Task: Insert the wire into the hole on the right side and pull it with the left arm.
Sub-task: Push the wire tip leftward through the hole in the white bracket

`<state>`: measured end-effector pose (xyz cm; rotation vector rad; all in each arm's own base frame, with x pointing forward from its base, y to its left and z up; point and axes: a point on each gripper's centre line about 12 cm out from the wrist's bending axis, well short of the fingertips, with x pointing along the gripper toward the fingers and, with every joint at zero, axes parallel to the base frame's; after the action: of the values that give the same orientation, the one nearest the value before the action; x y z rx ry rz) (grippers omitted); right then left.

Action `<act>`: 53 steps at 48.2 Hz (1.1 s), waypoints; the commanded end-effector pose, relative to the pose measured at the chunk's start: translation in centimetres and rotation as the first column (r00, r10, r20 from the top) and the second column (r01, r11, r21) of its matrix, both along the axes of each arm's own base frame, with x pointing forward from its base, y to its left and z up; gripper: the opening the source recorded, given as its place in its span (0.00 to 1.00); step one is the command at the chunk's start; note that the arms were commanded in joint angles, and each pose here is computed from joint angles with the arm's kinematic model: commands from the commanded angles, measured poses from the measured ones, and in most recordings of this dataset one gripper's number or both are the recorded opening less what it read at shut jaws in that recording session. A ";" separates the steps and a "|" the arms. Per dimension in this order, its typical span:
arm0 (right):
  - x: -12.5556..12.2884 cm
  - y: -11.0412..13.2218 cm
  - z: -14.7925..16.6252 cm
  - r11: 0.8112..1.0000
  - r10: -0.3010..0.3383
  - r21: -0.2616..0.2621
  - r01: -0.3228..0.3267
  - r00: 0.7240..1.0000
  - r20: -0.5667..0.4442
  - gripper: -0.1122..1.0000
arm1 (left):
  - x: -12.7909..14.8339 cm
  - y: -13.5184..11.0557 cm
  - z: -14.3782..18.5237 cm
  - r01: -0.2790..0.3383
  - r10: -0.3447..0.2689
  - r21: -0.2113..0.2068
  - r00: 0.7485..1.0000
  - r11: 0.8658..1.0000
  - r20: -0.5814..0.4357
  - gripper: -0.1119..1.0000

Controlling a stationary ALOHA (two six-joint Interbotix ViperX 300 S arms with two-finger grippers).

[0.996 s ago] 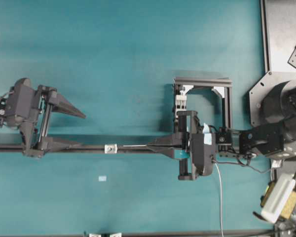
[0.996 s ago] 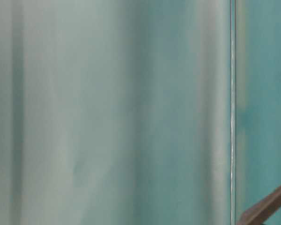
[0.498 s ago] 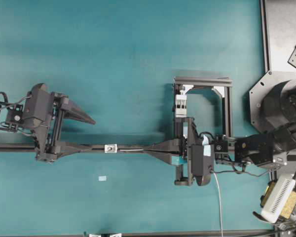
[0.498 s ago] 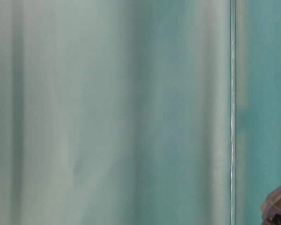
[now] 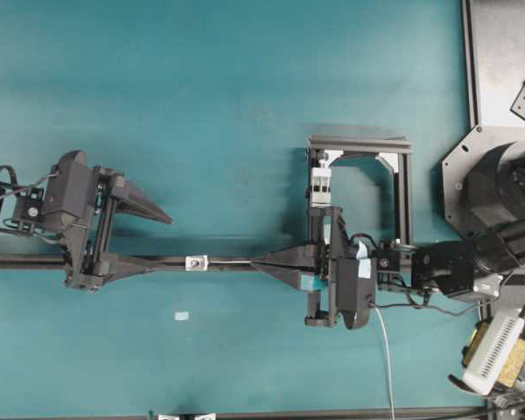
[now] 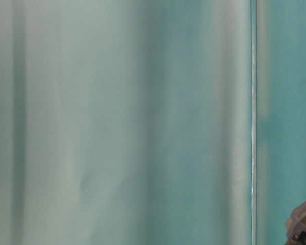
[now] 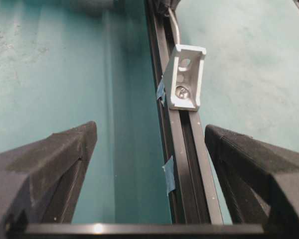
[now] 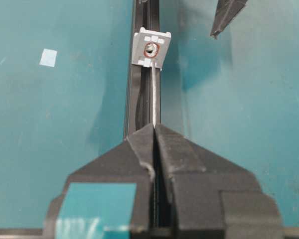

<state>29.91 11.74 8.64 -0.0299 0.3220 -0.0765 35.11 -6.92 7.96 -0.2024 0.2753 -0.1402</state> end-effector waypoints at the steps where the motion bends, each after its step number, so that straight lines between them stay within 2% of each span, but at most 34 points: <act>1: 0.3 0.3 0.7 1.000 -0.001 0.009 0.001 0.999 0.032 0.11 | 0.4 -0.2 0.9 0.002 -0.001 -0.008 0.999 1.000 0.036 0.80; 24: 0.3 0.4 0.7 1.000 0.000 0.008 0.000 0.999 0.042 0.11 | 0.4 -1.1 1.0 0.026 -0.026 -0.009 0.999 1.000 0.042 0.80; 53: 0.4 0.6 0.8 1.000 0.008 0.007 -0.008 0.999 0.051 0.11 | 0.6 -1.2 1.1 0.026 -0.026 -0.010 0.999 1.000 0.046 0.80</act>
<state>30.03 12.01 8.80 -0.0320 0.3009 -0.0736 35.31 -7.85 8.22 -0.2030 0.2658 -0.1645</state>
